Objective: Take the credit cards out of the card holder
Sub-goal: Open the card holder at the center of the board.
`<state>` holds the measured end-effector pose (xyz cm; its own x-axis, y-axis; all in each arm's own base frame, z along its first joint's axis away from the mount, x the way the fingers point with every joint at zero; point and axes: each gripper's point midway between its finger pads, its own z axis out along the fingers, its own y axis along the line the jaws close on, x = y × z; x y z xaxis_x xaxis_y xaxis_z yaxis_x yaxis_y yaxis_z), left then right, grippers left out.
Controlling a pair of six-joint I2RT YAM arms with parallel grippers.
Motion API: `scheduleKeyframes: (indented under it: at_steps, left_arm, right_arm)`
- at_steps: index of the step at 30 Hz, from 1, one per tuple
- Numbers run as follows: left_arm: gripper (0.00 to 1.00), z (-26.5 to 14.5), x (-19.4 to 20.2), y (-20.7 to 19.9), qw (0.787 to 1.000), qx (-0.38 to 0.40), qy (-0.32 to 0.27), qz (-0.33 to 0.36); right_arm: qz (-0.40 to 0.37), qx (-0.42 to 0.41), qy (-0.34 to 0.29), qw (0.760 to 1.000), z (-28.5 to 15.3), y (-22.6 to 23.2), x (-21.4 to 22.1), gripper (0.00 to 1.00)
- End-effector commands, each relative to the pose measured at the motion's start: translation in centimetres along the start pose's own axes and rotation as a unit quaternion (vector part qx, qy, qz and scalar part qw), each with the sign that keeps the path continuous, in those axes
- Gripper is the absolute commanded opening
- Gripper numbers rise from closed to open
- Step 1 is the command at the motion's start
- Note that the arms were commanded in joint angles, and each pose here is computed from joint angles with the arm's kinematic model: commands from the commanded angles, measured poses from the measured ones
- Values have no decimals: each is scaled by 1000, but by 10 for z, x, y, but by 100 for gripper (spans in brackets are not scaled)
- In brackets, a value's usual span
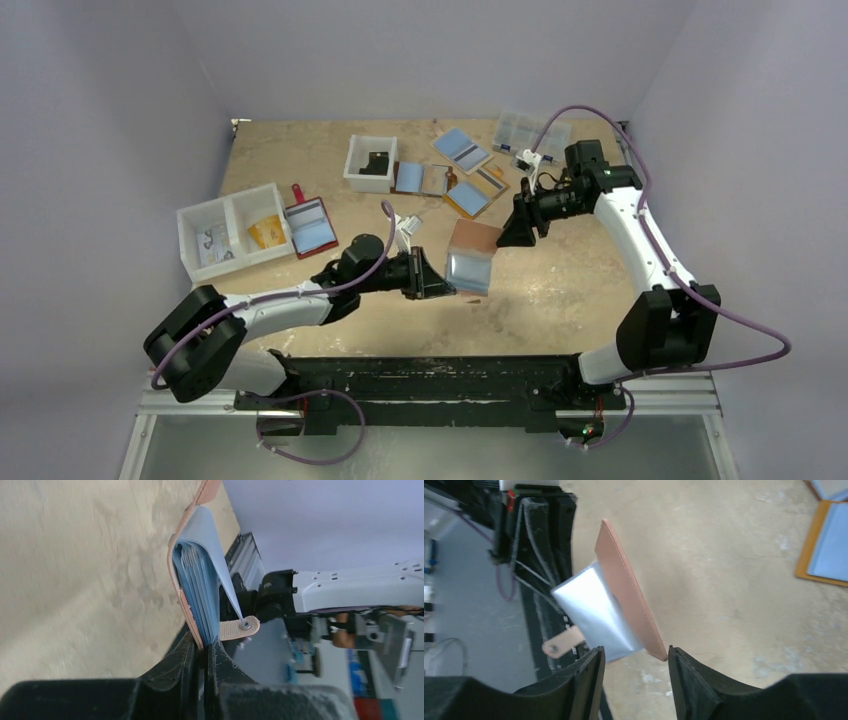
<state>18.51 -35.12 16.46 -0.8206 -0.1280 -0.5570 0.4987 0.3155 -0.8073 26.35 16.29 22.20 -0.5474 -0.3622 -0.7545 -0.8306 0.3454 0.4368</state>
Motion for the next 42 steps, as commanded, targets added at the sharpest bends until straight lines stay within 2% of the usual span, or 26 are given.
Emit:
scheduleKeyframes:
  at_steps: [1,4,6,10,13,16,19,25,32,42]
  left_arm:
    - [0,-16,35,3,973,-34,115,-197]
    - [0,-25,61,26,947,-86,182,-250]
    - [0,-27,75,38,933,-103,219,-268]
    - [0,-21,97,54,901,-111,290,-302]
    - [0,-17,102,61,884,-131,326,-308]
    - [0,-6,93,60,886,-127,325,-306]
    - [3,0,86,58,891,-120,317,-302]
    - [7,9,76,49,908,-71,270,-313]
    - [6,14,67,39,911,-23,235,-339]
    - [7,15,62,33,907,10,213,-362]
  right_arm:
    - [-36,103,6,994,-8,-35,0,61]
    - [-50,120,10,991,-9,-40,5,67]
    - [-59,97,8,993,-5,-34,8,68]
    - [-127,-15,24,992,15,8,26,68]
    - [-207,-98,59,972,34,43,52,69]
    - [-242,-115,62,961,48,53,64,71]
    - [-244,-87,66,964,58,42,64,73]
    - [-231,-108,116,960,65,41,101,73]
    - [-310,-86,138,937,61,47,122,92]
    - [-321,4,167,932,85,22,140,99]
